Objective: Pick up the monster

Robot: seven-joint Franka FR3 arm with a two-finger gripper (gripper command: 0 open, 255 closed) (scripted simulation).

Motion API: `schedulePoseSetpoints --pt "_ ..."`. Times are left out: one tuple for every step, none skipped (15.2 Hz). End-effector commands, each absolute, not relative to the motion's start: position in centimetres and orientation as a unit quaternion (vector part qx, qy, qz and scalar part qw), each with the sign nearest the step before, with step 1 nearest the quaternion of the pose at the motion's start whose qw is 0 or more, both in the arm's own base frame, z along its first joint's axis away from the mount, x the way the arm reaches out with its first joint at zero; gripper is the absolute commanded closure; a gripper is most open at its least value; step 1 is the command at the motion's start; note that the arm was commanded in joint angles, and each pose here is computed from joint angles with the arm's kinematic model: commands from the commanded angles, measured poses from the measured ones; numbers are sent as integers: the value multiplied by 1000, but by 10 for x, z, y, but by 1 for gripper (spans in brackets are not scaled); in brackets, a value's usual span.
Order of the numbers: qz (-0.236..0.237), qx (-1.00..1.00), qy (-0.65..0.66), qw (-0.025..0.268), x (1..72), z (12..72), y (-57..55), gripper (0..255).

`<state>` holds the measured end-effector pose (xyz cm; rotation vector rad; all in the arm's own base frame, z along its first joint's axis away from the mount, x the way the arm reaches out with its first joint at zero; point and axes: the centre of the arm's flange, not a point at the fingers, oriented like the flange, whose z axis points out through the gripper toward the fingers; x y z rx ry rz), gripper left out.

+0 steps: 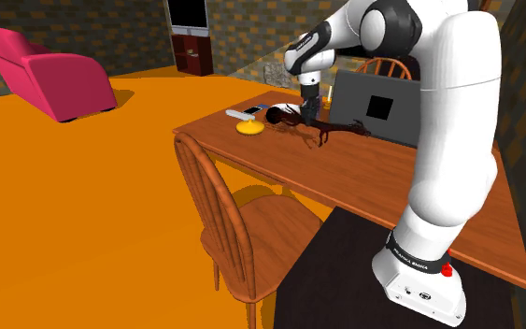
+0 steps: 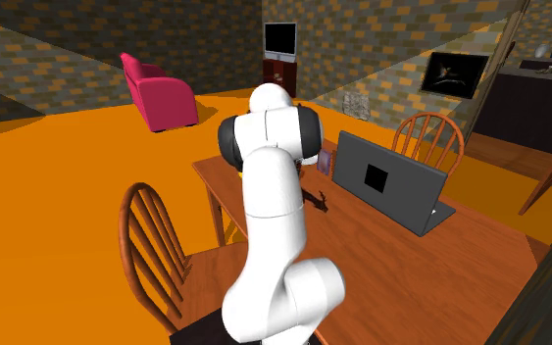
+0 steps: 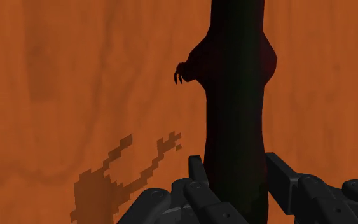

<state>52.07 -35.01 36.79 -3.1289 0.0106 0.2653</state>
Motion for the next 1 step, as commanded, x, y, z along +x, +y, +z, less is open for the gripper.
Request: schedulePoseSetpoints --pt "84 -996 3 1 521 371 -351 255"
